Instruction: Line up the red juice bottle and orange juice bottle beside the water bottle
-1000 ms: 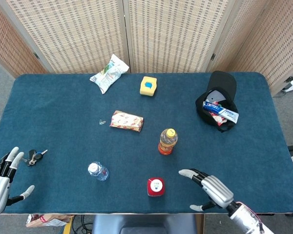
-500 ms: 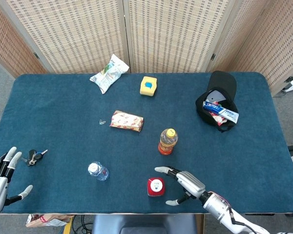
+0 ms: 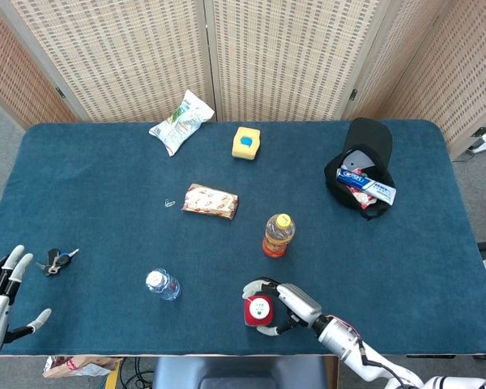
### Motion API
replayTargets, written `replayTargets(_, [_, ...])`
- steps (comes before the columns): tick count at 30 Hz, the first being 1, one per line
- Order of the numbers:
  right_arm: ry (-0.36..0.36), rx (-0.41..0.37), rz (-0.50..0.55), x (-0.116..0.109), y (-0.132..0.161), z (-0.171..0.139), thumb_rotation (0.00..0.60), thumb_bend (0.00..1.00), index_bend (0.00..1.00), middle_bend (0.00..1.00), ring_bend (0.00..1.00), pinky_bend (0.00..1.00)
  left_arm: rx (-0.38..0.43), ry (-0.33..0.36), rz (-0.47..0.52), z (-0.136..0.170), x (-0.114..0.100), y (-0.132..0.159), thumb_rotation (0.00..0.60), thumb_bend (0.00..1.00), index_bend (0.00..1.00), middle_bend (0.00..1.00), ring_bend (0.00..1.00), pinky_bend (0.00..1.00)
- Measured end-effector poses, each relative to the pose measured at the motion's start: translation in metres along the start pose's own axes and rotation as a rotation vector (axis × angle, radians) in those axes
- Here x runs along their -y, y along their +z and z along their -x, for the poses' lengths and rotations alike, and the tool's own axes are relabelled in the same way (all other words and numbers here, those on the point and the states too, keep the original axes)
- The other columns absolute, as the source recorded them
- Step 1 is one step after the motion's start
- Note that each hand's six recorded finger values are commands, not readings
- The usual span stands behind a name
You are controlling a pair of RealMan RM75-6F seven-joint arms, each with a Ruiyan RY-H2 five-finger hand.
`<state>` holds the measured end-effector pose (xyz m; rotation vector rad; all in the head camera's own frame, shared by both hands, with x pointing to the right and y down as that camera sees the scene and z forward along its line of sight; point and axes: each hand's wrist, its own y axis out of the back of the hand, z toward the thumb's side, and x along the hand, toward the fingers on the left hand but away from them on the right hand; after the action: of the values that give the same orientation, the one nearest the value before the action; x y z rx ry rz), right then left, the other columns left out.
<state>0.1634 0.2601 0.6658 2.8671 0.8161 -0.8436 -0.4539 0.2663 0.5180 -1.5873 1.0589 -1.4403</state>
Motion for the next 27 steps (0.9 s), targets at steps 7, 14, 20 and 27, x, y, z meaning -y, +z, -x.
replayTargets(7, [-0.040,-0.018,0.047,-0.003,0.003,0.010,0.600,0.51,0.52,0.38,0.24,0.28,-0.001,0.005,-0.002,0.000,-0.001,0.000,0.600,0.16,0.00,0.00,0.00,0.16])
replayTargets(14, [-0.072,-0.046,0.074,-0.013,0.016,0.031,0.600,0.51,0.52,0.38,0.24,0.28,0.004,0.016,-0.005,-0.001,-0.004,0.002,0.600,0.16,0.00,0.00,0.00,0.16])
replayTargets(20, [-0.077,-0.068,0.067,-0.013,0.027,0.058,0.600,0.49,0.52,0.38,0.24,0.28,0.002,0.010,-0.012,0.001,-0.004,0.002,0.600,0.16,0.00,0.00,0.00,0.16])
replayTargets(27, [-0.058,-0.064,0.055,-0.005,0.033,0.089,0.600,0.46,0.52,0.38,0.24,0.28,-0.004,0.012,-0.015,0.003,-0.005,0.000,0.600,0.16,0.00,0.00,0.00,0.16])
